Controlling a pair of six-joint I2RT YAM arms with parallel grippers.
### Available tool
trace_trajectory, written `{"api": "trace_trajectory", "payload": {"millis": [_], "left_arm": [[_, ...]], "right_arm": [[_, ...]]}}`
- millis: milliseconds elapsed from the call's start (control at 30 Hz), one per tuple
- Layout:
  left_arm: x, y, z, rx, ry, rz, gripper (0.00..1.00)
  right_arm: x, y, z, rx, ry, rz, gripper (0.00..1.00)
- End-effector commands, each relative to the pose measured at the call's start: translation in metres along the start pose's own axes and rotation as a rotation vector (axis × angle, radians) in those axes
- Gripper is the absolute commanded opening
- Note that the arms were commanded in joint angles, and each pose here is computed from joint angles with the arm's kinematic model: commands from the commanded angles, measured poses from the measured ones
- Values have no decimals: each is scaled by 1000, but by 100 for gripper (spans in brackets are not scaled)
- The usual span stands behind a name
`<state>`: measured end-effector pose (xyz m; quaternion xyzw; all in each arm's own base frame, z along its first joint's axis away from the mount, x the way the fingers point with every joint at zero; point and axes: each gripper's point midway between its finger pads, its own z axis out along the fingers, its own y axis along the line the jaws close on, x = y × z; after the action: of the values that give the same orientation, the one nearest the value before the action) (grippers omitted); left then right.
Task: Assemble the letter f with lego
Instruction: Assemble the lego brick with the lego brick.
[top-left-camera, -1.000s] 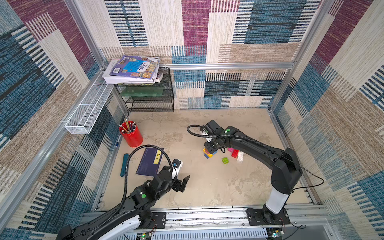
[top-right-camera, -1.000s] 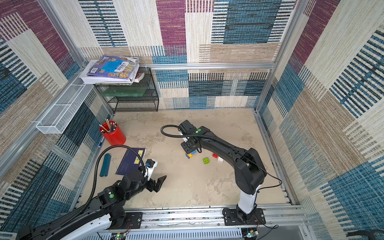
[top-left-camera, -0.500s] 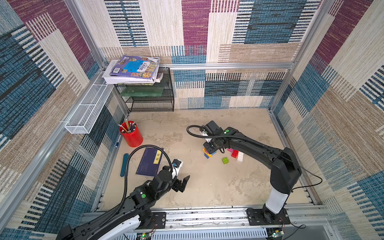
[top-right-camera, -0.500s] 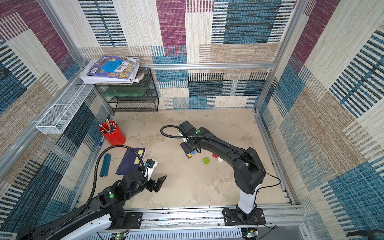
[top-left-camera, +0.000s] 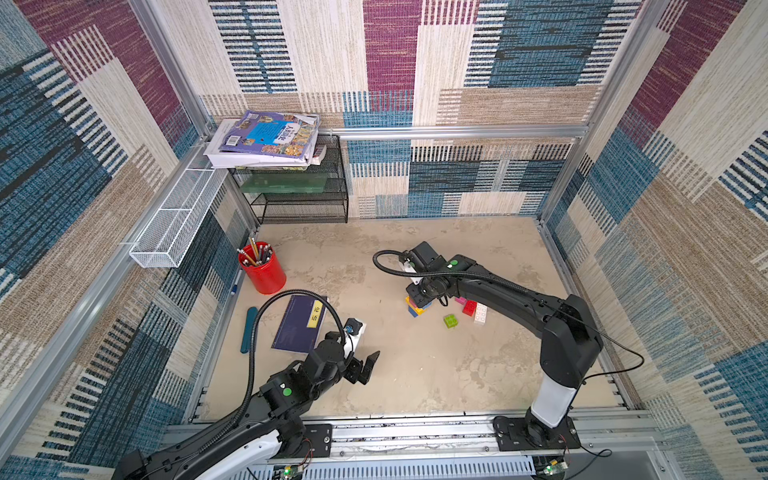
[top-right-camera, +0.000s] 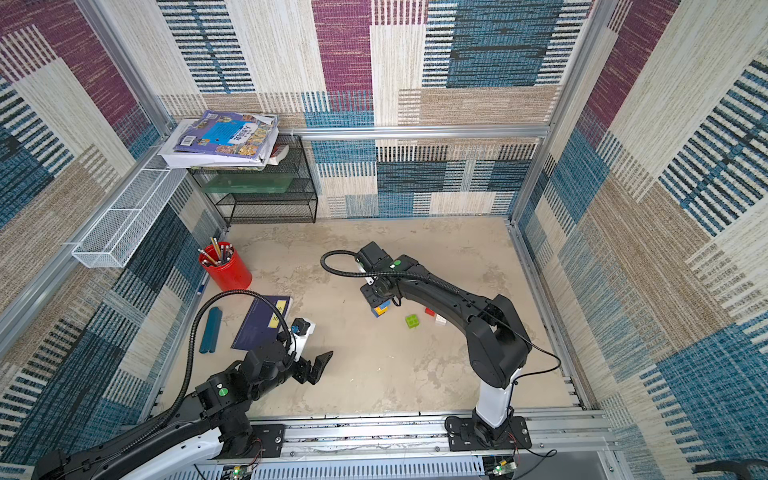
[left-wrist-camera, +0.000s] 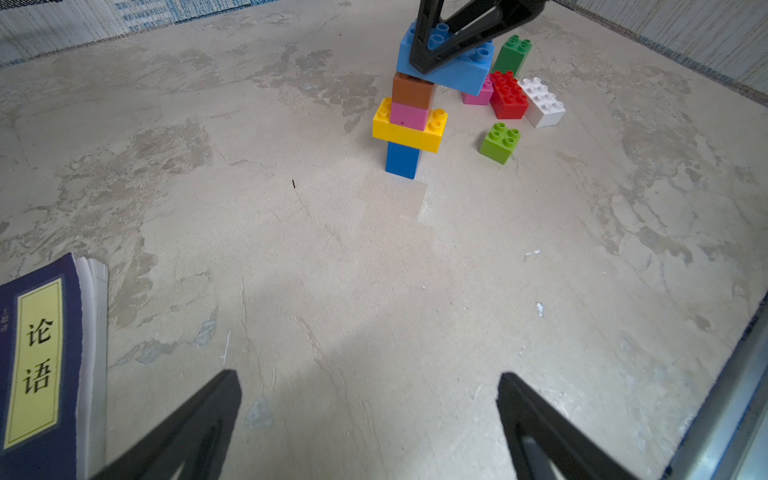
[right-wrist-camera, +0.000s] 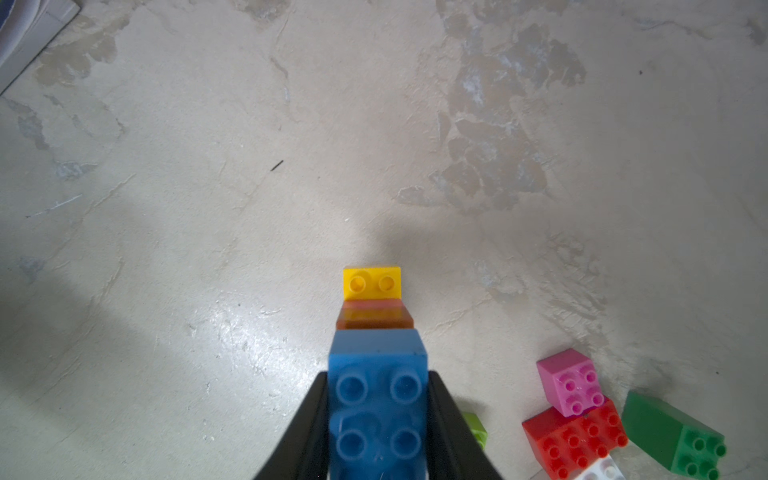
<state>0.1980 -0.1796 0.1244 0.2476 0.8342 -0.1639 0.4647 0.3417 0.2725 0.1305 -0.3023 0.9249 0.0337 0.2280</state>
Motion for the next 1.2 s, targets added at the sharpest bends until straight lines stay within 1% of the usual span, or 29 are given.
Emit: {"api": "trace_trajectory", "payload": {"millis": [0, 400, 900, 1167], "left_arm": [[-6, 0, -1, -1, -19, -3, 99], [-5, 0, -1, 0, -18, -2, 99], [-6, 0, -1, -3, -18, -3, 99], [-5, 0, -1, -1, -17, -2, 99]], "right_arm": [[18, 4, 5, -18, 71, -17, 31], [32, 11, 16, -45, 136, -34, 31], [49, 11, 32, -31, 215, -28, 31], [64, 13, 50, -30, 284, -32, 29]]}}
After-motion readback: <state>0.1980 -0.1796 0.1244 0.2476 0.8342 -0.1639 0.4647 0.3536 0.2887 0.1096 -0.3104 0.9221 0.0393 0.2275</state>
